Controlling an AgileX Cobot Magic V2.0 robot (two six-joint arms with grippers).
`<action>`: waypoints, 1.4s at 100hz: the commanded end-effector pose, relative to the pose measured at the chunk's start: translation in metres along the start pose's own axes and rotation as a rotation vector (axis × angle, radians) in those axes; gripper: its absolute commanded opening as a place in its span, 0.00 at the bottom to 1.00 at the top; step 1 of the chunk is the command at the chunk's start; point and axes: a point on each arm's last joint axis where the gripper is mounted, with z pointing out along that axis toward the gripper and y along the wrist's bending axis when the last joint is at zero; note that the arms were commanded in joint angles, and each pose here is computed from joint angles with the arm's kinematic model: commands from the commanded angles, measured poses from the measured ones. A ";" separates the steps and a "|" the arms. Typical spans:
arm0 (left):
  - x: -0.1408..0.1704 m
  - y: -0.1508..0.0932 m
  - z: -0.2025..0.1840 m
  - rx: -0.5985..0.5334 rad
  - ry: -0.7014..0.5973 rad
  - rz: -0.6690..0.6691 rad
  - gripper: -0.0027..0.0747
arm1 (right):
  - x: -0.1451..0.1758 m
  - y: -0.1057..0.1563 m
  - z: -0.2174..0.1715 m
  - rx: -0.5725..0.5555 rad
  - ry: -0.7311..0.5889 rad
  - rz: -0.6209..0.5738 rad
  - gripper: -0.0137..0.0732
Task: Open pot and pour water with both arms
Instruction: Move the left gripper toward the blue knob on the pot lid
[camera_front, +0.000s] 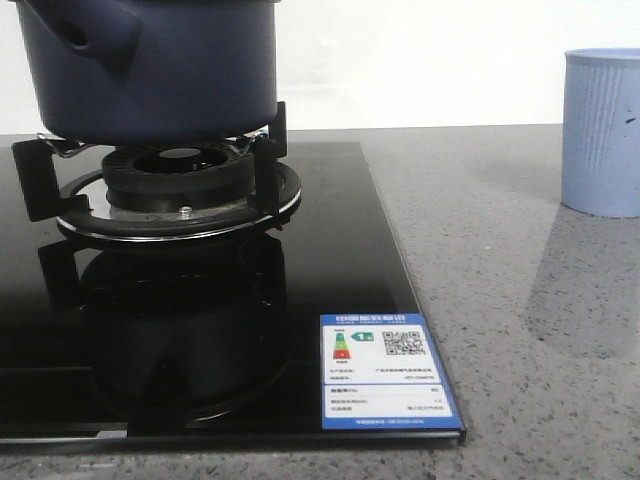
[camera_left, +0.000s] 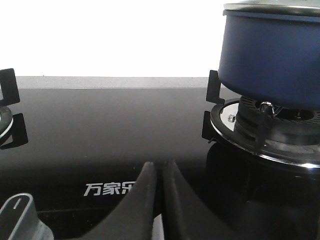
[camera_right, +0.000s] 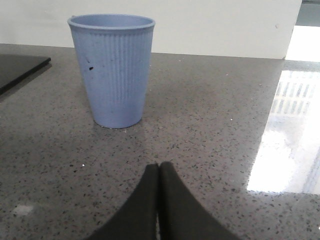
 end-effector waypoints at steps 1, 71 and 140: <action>-0.004 0.001 -0.002 -0.010 -0.092 -0.016 0.01 | -0.002 0.000 -0.001 0.001 -0.082 -0.007 0.09; -0.007 0.001 -0.002 0.008 -0.125 -0.256 0.01 | -0.009 0.001 -0.002 -0.041 -0.158 0.398 0.09; -0.057 0.003 -0.016 0.047 -0.327 -0.571 0.01 | -0.064 0.003 -0.019 -0.123 -0.224 0.541 0.09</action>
